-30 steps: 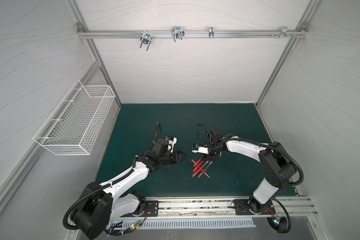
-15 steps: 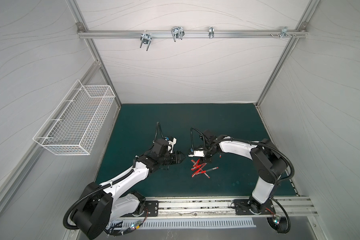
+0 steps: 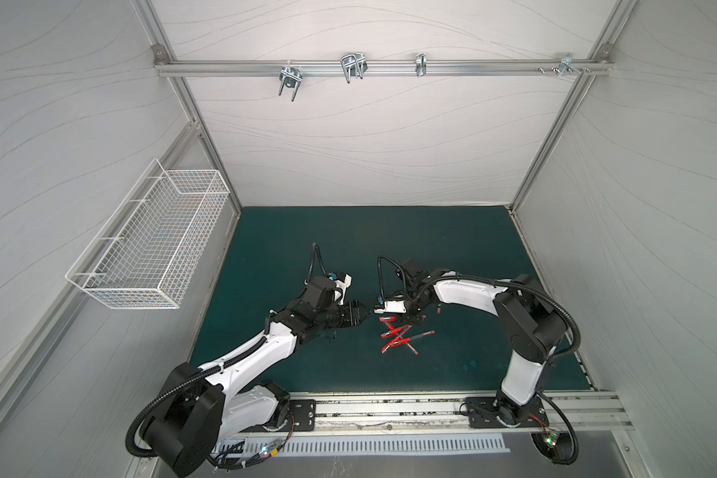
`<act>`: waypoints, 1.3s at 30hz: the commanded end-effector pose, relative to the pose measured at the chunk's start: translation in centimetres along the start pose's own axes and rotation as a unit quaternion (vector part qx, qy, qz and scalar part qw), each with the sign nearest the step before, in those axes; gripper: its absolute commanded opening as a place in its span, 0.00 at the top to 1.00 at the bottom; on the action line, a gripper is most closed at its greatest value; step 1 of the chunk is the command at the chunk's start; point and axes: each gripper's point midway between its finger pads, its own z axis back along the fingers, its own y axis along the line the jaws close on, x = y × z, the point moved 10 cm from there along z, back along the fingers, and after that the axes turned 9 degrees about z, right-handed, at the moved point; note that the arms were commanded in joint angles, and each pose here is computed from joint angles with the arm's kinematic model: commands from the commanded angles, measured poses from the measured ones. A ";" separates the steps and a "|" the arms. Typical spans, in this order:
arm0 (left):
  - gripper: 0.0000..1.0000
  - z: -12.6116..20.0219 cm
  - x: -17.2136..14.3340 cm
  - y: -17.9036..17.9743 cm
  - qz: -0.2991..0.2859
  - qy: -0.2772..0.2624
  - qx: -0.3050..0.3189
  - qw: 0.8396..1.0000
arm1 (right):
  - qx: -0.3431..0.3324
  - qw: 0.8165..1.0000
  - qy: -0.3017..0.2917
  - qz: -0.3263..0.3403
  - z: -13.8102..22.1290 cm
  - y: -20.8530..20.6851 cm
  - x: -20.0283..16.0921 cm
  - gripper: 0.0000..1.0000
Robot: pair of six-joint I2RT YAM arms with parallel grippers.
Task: Remove pen caps from pens
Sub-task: Pick up the pen from the center of the table.
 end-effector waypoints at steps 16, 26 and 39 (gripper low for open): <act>0.51 2.5 1.7 -2.9 0.007 -0.064 -0.042 0.997 | -0.090 0.989 -0.118 -0.015 6.5 -1.0 2.2 0.95; 0.51 6.2 3.9 -7.4 -0.019 -0.151 -0.133 0.979 | -0.182 0.925 -0.276 -0.189 16.2 0.1 1.2 0.94; 0.50 6.2 5.3 -9.8 -0.076 -0.189 -0.240 0.949 | -0.195 0.849 -0.335 -0.360 18.1 4.5 0.3 0.98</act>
